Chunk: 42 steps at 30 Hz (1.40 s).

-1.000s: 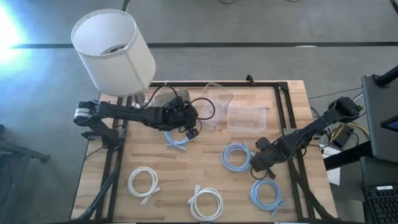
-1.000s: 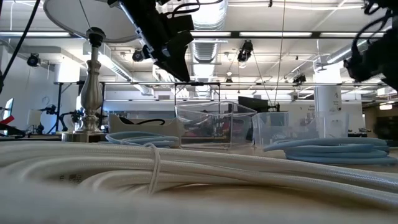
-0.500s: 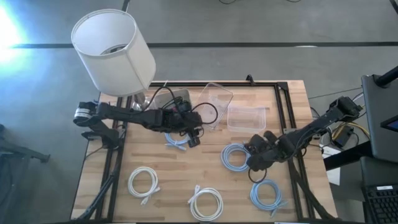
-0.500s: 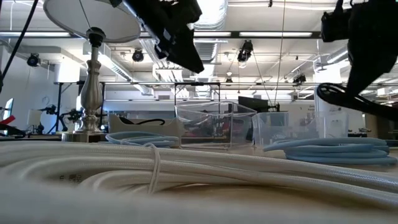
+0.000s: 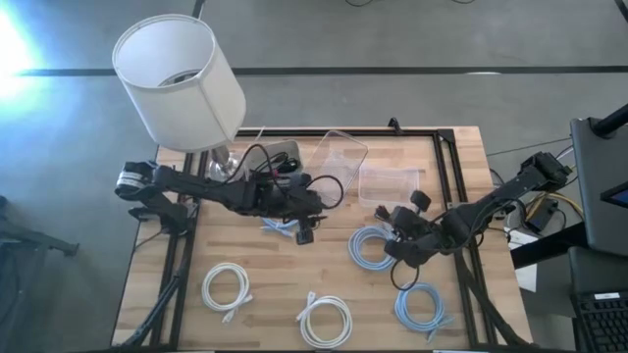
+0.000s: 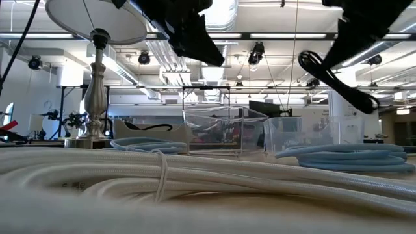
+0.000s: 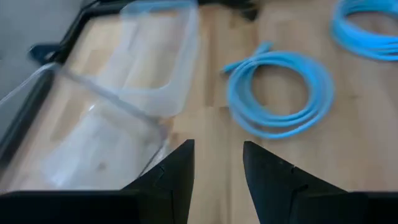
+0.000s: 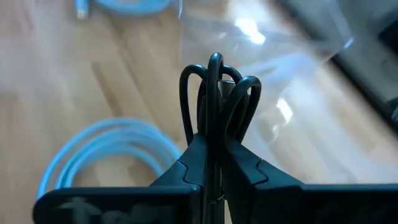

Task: Pick & Place USB Port
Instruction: Put the black USB cable into the white bin

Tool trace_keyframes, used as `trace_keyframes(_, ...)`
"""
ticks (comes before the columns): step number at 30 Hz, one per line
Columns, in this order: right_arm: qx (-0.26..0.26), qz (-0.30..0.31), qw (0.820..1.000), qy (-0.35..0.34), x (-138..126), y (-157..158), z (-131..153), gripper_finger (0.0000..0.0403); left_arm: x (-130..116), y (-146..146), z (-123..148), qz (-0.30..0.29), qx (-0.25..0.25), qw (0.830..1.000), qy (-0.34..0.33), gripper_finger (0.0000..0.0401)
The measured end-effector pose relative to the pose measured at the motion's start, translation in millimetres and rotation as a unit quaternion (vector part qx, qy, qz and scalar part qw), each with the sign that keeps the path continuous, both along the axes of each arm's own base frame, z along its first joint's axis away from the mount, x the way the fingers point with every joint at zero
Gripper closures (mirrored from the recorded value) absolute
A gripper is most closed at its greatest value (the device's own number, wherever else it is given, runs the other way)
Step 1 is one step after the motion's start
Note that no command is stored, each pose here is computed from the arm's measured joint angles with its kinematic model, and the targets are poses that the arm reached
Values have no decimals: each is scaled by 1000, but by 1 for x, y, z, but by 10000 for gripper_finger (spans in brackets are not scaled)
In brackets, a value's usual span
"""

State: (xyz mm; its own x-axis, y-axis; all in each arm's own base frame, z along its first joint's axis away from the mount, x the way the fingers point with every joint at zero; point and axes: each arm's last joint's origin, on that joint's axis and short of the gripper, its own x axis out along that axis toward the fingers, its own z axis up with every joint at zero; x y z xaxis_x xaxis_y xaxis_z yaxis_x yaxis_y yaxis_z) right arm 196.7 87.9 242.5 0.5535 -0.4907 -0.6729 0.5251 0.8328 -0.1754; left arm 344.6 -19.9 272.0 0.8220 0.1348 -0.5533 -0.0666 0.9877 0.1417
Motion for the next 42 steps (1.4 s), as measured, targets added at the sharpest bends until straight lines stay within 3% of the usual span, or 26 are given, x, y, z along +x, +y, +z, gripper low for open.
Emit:
trace_keyframes(7,-49,-20,997,-52,5,0,11,375,3,-5,-6,-62,-34,995,-70,261)
trace_keyframes(13,-61,15,994,-89,18,3,18,374,7,-7,-19,-89,-64,985,-131,261)
trace_keyframes(22,-93,-11,979,-183,33,4,34,374,7,-7,-24,-88,-70,975,-190,261)
trace_keyframes(34,-78,-7,971,-225,41,9,40,374,13,-6,-26,-58,-61,970,-230,261)
trace_keyframes(42,-90,18,973,-212,49,10,37,374,19,-6,-33,-58,-64,965,-248,261)
